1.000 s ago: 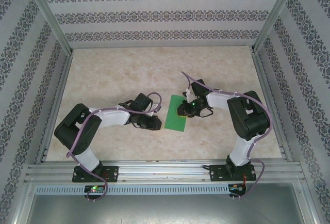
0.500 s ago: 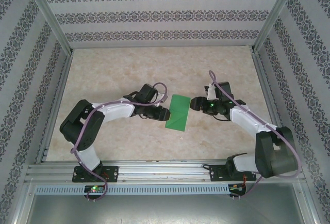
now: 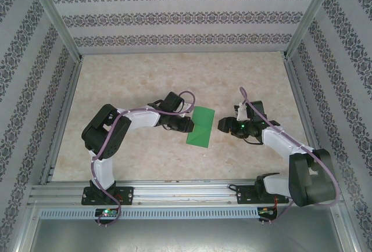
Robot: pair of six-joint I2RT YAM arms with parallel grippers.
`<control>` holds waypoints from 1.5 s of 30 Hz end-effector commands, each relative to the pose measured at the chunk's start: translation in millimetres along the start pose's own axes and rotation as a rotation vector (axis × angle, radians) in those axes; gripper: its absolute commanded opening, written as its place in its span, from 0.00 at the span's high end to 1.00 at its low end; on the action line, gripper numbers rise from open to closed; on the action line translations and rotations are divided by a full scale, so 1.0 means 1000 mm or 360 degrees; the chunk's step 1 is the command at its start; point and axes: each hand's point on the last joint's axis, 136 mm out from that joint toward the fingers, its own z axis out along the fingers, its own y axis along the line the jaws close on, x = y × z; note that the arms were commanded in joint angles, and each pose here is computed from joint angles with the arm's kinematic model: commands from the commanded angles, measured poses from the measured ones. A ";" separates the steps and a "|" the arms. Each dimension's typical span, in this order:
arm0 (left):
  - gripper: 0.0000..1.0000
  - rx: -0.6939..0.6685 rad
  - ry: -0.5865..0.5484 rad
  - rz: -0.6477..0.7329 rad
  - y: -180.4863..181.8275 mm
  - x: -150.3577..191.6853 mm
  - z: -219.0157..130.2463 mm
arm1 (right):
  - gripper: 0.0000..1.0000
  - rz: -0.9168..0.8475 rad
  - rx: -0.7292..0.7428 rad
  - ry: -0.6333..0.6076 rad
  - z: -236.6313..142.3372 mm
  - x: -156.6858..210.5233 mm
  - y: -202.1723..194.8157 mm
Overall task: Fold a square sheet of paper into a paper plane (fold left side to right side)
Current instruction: Turn over the paper at the center of the table.
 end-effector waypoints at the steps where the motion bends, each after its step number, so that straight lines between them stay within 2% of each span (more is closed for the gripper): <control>1: 0.92 0.0002 -0.0081 0.0042 0.001 -0.014 -0.006 | 0.43 0.0016 -0.0101 0.0002 0.002 0.000 0.008; 5: 0.98 0.0008 -0.0184 0.0063 -0.006 -0.019 -0.020 | 0.44 0.0044 -0.0212 0.0007 0.007 -0.002 0.019; 9: 0.99 0.0024 -0.0251 0.0063 -0.012 -0.021 -0.031 | 0.45 0.0072 -0.0331 0.0007 0.016 -0.003 0.033; 19: 0.99 0.0030 -0.0282 0.0055 -0.013 -0.021 -0.035 | 0.45 0.0063 -0.0375 0.0036 0.051 -0.006 0.052; 26: 0.99 0.0011 -0.0266 0.0050 -0.010 -0.019 -0.034 | 0.51 0.0088 -0.0406 0.0052 0.070 -0.010 0.057; 29: 0.99 0.0006 -0.0262 0.0051 -0.009 -0.018 -0.033 | 0.55 0.0096 -0.0406 0.0070 0.076 -0.010 0.058; 31: 0.98 0.0000 -0.0263 0.0050 -0.009 -0.018 -0.033 | 0.62 0.0101 -0.0416 0.0078 0.079 -0.009 0.059; 39: 0.75 -0.0004 -0.0322 0.0028 -0.010 -0.024 -0.044 | 0.88 0.0108 -0.0437 0.0082 0.079 -0.009 0.060; 45: 0.60 0.0012 -0.0473 0.0001 -0.016 -0.036 -0.082 | 1.00 0.0058 -0.0497 0.0027 0.066 -0.020 0.069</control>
